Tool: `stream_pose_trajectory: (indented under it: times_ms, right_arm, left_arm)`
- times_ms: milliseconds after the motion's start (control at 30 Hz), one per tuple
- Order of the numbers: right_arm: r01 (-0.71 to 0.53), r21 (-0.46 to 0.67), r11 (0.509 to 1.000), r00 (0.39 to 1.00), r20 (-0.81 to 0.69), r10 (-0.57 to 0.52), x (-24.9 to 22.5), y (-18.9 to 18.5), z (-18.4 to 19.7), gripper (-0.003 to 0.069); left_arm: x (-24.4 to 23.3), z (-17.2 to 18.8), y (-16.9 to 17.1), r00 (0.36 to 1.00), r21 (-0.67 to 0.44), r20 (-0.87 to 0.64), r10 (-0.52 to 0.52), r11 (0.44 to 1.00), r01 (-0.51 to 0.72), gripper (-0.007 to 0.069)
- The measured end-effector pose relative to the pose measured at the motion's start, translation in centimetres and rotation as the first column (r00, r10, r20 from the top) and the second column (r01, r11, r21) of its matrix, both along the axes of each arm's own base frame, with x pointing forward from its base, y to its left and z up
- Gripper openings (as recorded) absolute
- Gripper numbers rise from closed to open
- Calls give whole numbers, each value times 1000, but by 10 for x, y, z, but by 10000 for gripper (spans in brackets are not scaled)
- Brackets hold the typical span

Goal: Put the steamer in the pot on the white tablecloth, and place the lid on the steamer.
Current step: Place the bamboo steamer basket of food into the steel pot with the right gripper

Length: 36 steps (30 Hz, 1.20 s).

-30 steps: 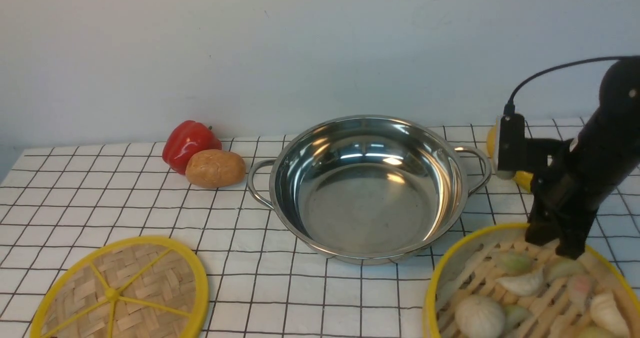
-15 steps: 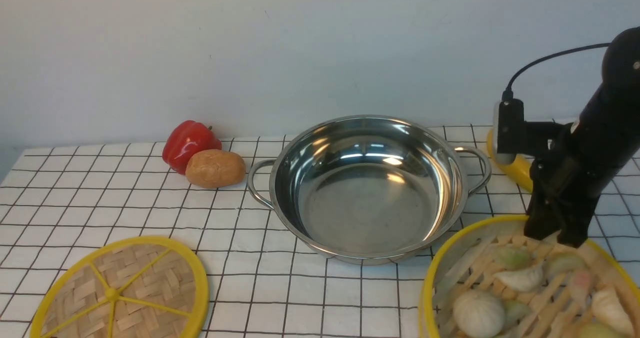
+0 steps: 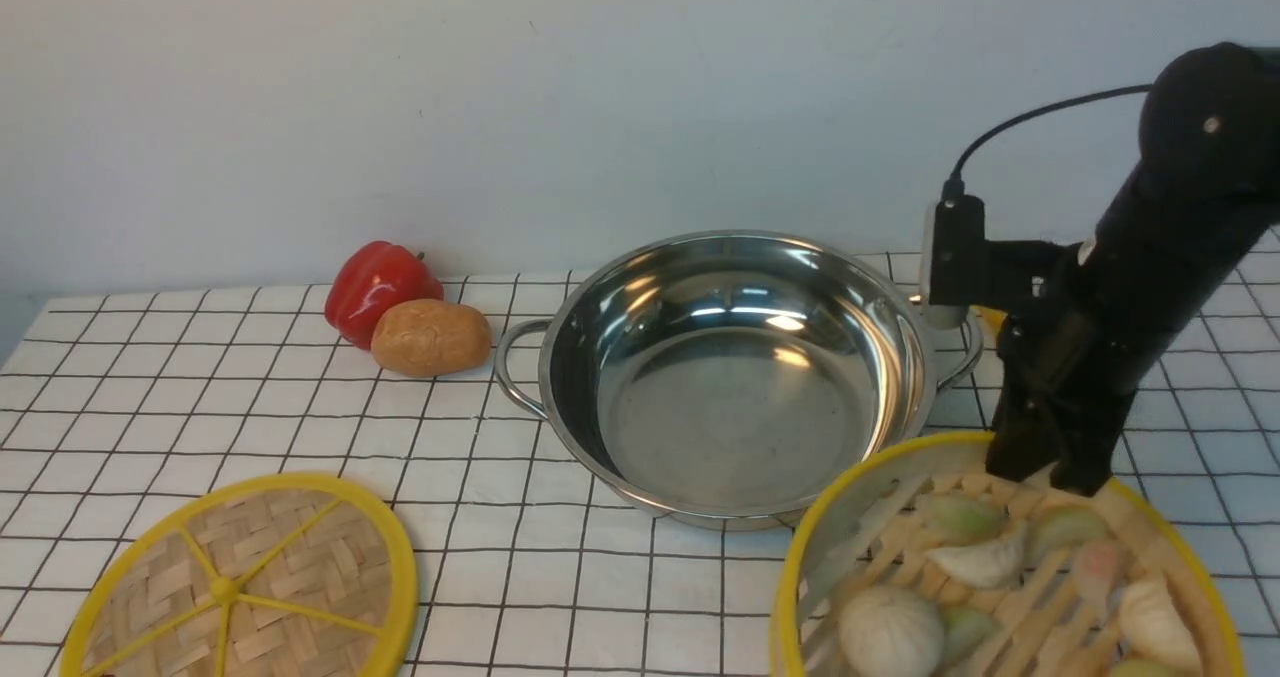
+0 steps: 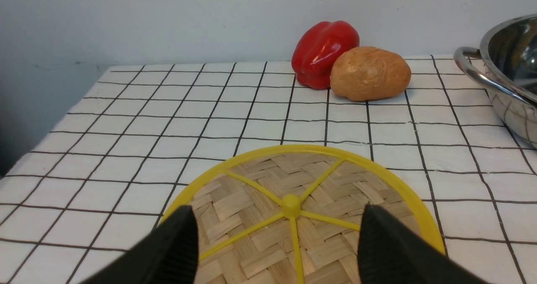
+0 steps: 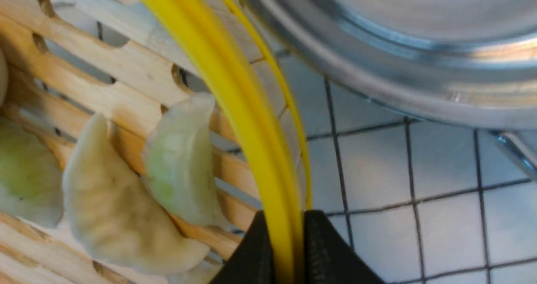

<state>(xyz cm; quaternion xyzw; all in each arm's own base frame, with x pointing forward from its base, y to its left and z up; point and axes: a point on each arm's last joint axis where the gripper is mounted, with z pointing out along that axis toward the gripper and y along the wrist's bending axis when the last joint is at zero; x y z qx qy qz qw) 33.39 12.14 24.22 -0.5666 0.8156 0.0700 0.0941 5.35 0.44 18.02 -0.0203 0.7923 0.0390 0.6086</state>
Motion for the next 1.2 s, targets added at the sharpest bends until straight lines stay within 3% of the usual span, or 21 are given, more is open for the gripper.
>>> stream_pose_trajectory:
  times_ms: [333,900,1200]
  right_arm:
    - [28,75,997,995,99,-35,13,15,35,82]
    - [71,95,993,988,130,-83,18,17,52,82]
    - [49,95,994,981,181,-66,31,37,60,82]
  left_arm:
    - [0,0,0,1000,0,0,0,1000,0,474]
    - [0,0,0,1000,0,0,0,1000,0,474]
    - [0,0,0,1000,0,0,0,1000,0,474]
